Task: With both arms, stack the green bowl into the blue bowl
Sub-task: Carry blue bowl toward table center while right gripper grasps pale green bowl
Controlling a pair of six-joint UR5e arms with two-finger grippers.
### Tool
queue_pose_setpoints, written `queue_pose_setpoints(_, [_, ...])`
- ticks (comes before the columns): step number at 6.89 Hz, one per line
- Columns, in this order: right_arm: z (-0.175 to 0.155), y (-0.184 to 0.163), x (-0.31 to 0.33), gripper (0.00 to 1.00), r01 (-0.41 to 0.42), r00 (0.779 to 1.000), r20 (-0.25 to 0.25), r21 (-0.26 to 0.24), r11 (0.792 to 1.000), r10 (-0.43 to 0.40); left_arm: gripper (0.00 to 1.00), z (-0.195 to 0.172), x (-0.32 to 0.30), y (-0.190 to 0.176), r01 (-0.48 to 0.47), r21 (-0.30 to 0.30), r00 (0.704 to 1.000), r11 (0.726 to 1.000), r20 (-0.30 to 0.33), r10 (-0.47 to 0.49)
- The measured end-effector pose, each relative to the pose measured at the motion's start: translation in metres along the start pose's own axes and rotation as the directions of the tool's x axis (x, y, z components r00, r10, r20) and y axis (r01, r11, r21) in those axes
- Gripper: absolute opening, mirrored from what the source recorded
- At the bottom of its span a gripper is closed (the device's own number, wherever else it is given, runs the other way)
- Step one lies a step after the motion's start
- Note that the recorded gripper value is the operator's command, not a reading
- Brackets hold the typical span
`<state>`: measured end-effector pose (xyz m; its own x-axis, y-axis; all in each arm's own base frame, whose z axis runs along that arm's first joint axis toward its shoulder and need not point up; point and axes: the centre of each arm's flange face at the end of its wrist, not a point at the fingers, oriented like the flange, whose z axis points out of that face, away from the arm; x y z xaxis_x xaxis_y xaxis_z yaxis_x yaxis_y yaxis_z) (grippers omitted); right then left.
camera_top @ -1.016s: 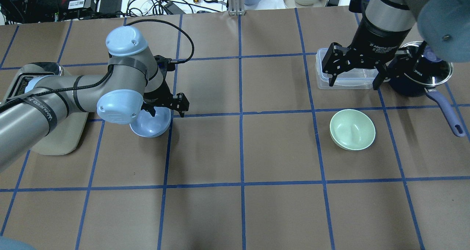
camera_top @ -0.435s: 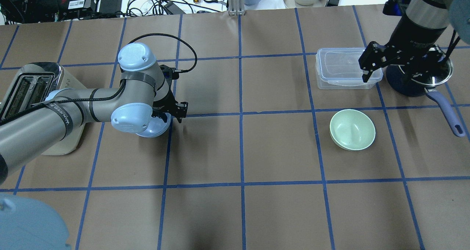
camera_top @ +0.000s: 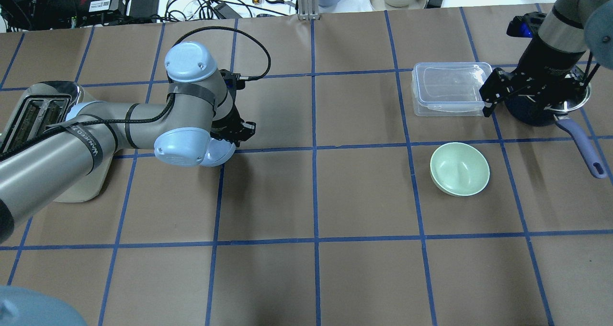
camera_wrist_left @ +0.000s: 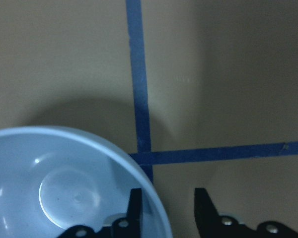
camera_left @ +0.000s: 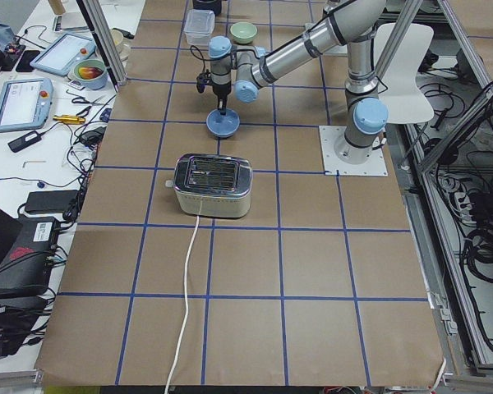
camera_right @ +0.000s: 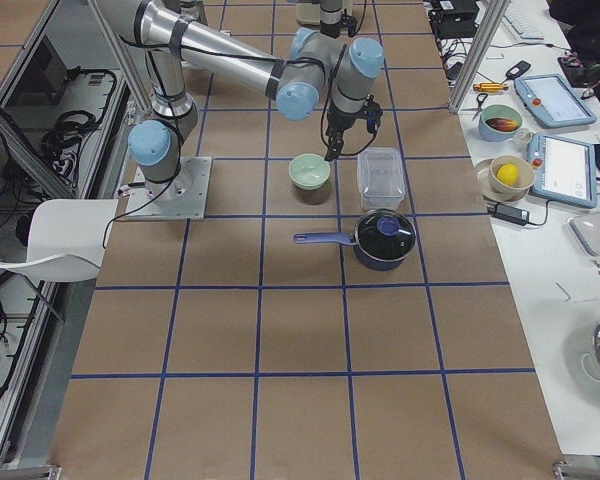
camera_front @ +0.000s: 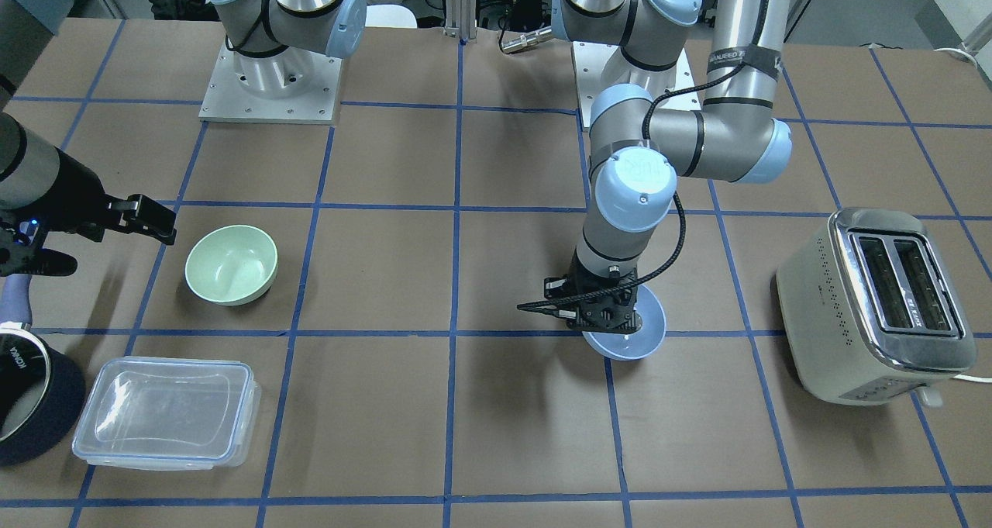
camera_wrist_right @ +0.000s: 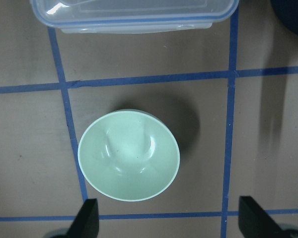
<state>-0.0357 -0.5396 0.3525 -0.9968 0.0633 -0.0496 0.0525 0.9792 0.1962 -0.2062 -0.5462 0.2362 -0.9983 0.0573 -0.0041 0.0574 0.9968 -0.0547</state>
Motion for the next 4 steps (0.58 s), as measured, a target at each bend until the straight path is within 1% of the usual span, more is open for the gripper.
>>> queue_pose_setpoints(1, [0.032, -0.002, 0.011, 1.00, 0.004, 1.000, 0.007, -0.011, 1.000, -0.004, 0.00, -0.018, 0.037, -0.009, 0.035, 0.030, 0.999, 0.999, -0.015, -0.035])
queue_pose_setpoints(2, [0.066, -0.002, 0.019, 1.00, 0.011, 1.000, 0.007, 0.001, 1.000, -0.011, 0.00, -0.037, 0.081, -0.014, 0.070, 0.067, 0.997, 0.995, -0.037, -0.068])
queue_pose_setpoints(3, [0.094, 0.000, 0.022, 0.98, 0.017, 1.000, 0.005, 0.013, 1.000, -0.017, 0.00, -0.047, 0.128, -0.011, 0.093, 0.090, 0.994, 0.992, -0.058, -0.088])
queue_pose_setpoints(4, [0.118, 0.002, 0.023, 0.73, 0.028, 1.000, 0.012, 0.000, 1.000, -0.028, 0.00, -0.042, 0.170, -0.002, 0.109, 0.098, 0.992, 0.989, -0.069, -0.102])
